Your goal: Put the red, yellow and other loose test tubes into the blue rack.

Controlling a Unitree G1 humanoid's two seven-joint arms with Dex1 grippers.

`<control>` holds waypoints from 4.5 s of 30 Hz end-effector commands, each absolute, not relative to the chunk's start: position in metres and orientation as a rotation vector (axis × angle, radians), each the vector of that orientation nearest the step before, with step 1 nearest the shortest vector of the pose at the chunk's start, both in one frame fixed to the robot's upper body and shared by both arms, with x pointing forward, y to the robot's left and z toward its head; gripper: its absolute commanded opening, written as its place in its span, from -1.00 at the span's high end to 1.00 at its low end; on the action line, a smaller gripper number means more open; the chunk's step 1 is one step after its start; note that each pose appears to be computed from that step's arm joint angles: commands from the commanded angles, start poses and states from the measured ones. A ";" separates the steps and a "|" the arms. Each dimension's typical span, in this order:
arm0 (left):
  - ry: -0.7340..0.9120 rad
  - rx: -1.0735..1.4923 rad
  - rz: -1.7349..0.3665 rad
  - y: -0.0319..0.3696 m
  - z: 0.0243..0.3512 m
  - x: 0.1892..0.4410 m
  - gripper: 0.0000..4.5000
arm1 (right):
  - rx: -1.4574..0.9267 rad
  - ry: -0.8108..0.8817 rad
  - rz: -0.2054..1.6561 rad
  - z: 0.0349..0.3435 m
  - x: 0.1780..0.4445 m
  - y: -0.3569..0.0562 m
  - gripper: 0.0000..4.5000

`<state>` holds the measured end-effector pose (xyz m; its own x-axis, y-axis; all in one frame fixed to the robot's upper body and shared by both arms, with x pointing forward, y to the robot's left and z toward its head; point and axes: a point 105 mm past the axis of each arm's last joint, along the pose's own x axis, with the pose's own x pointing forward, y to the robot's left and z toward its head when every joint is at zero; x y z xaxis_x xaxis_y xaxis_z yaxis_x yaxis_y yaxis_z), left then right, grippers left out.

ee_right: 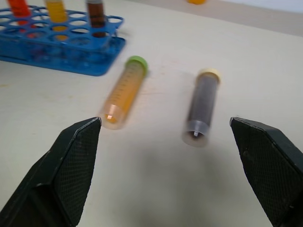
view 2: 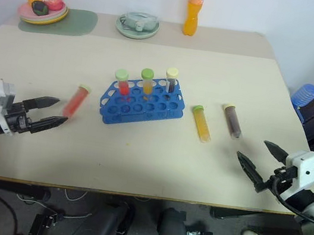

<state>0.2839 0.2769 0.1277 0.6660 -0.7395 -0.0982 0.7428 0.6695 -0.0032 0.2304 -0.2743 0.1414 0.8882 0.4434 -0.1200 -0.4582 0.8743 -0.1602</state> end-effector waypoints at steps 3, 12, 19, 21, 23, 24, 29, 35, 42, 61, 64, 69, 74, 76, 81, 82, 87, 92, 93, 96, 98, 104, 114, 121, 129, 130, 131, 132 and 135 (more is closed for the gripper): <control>0.053 0.078 -0.832 0.278 0.139 0.286 -0.97 | -0.210 0.037 0.480 0.155 0.228 -0.270 -1.00; 0.018 0.055 -0.856 0.267 0.143 0.288 -0.97 | -0.187 0.023 0.490 0.160 0.239 -0.257 -1.00; 0.009 0.058 -0.898 0.255 0.147 0.292 -0.97 | -0.149 -0.013 0.568 0.165 0.256 -0.227 -1.00; 0.000 0.074 -0.912 0.251 0.149 0.293 -0.97 | -0.144 -0.005 0.587 0.167 0.262 -0.218 -1.00; -0.002 0.085 -0.923 0.249 0.150 0.294 -0.97 | -0.127 0.022 0.596 0.168 0.265 -0.213 -1.00; -0.001 0.100 -0.939 0.247 0.150 0.295 -0.97 | -0.146 0.078 0.553 0.168 0.271 -0.214 -1.00; -0.023 0.142 -1.013 0.229 0.157 0.301 -0.97 | -0.230 0.275 0.453 0.173 0.296 -0.217 -1.00; -0.035 0.168 -1.191 0.194 0.168 0.298 -0.97 | -0.098 0.515 0.346 0.182 0.332 -0.235 -1.00; -0.020 0.199 -1.391 0.172 0.170 0.285 -0.97 | -0.022 0.693 0.240 0.189 0.357 -0.252 -1.00; -0.009 0.179 -1.461 0.154 0.166 0.275 -0.97 | -0.104 0.843 0.228 0.172 0.398 -0.264 -1.00; -0.002 0.172 -1.461 0.155 0.164 0.274 -0.97 | -0.138 0.873 0.229 0.165 0.402 -0.266 -1.00; 0.005 0.158 -1.454 0.156 0.161 0.270 -1.00 | -0.187 0.897 0.244 0.153 0.408 -0.265 -0.63; 0.019 0.153 -1.437 0.160 0.160 0.266 -1.00 | -0.223 0.932 0.281 0.141 0.408 -0.261 0.48; 0.024 0.153 -1.430 0.162 0.160 0.265 -1.00 | -0.229 0.936 0.290 0.140 0.408 -0.261 0.67; 0.024 0.153 -1.409 0.164 0.159 0.264 -1.00 | -0.214 0.849 0.452 0.156 0.411 -0.242 0.67; 0.023 0.153 -1.406 0.164 0.159 0.264 -1.00 | -0.197 0.835 0.491 0.161 0.410 -0.237 0.67; 0.010 0.135 -1.353 0.169 0.159 0.267 -1.00 | -0.258 0.623 0.797 0.190 0.379 -0.203 0.67; -0.010 0.118 -1.249 0.179 0.154 0.275 -1.00 | -0.041 0.386 0.940 0.211 0.345 -0.153 0.67; -0.018 0.108 -1.225 0.181 0.152 0.277 -1.00 | -0.024 0.276 0.971 0.214 0.338 -0.137 0.67; -0.022 0.097 -1.204 0.184 0.147 0.277 -1.00 | 0.028 0.035 0.989 0.218 0.321 -0.110 0.67; -0.034 0.081 -1.190 0.185 0.147 0.279 -1.00 | 0.019 -0.042 0.955 0.209 0.317 -0.099 0.67; -0.080 0.098 -1.095 0.194 0.147 0.293 -1.00 | -0.034 -0.236 0.746 0.188 0.337 -0.078 0.67; -0.181 0.047 -0.988 0.185 0.153 0.309 -1.00 | 0.044 -0.414 0.458 0.181 0.377 -0.086 0.67; -0.181 0.046 -0.990 0.183 0.154 0.307 -1.00 | 0.045 -0.418 0.452 0.168 0.379 -0.085 0.67; -0.173 0.048 -0.992 0.185 0.154 0.306 -1.00 | -0.004 -0.409 0.511 0.155 0.370 -0.071 0.67; -0.173 0.048 -0.993 0.185 0.154 0.306 -1.00 | -0.014 -0.409 0.519 0.154 0.369 -0.069 0.67; -0.172 0.047 -0.994 0.185 0.153 0.306 -1.00 | -0.019 -0.410 0.524 0.154 0.368 -0.068 0.67; -0.172 0.046 -0.995 0.184 0.153 0.306 -1.00 | -0.024 -0.411 0.530 0.154 0.368 -0.067 0.67; -0.170 0.044 -1.000 0.182 0.153 0.306 -1.00 | -0.035 -0.412 0.544 0.153 0.367 -0.064 0.67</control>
